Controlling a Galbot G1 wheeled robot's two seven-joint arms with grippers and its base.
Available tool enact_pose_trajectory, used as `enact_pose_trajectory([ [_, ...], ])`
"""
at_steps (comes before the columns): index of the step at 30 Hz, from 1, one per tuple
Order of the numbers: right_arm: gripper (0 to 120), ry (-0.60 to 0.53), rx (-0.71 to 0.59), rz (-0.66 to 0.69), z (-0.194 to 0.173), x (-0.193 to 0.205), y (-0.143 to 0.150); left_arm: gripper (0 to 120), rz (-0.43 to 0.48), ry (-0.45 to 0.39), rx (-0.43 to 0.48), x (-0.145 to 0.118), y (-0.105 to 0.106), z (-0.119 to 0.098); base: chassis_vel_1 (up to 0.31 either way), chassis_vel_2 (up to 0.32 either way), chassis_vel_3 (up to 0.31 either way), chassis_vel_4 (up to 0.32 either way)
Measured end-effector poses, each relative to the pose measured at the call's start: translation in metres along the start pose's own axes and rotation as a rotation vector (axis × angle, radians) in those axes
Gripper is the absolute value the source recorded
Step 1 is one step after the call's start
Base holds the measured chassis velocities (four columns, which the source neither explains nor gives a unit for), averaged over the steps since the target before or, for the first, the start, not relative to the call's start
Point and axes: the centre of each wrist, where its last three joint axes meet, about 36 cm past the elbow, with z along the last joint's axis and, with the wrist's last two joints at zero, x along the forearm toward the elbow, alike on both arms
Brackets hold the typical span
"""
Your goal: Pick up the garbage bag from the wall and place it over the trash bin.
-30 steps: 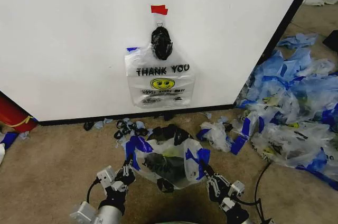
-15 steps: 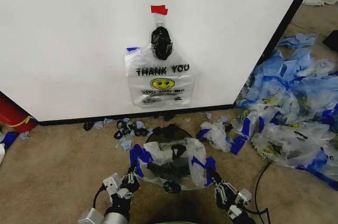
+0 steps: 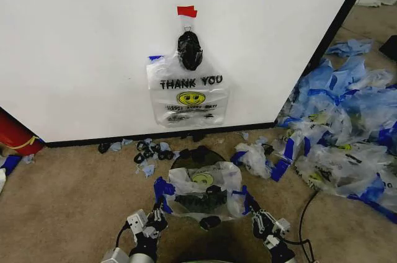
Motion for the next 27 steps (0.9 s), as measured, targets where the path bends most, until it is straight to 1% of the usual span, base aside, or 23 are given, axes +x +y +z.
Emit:
enact_pose_trajectory([
  [10,0,-0.003,0.026,0.028,0.015,-0.027,-0.013,0,-0.019,0.012,-0.006,-0.006,0.007,0.009,0.0,0.0,0.0,0.0],
  [17,0,0.018,0.022,0.031,0.019,-0.018,-0.009,0,-0.024,0.017,-0.011,-0.004,0.008,0.011,0.0,0.0,0.0,0.0],
  [21,0,0.029,0.032,0.042,0.027,-0.012,-0.011,0,-0.028,0.022,-0.016,-0.006,0.011,0.014,0.0,0.0,0.0,0.0],
  [27,0,0.026,0.045,0.051,0.028,-0.019,-0.018,0,-0.041,0.021,-0.027,-0.011,0.016,0.016,0.0,0.0,0.0,0.0],
])
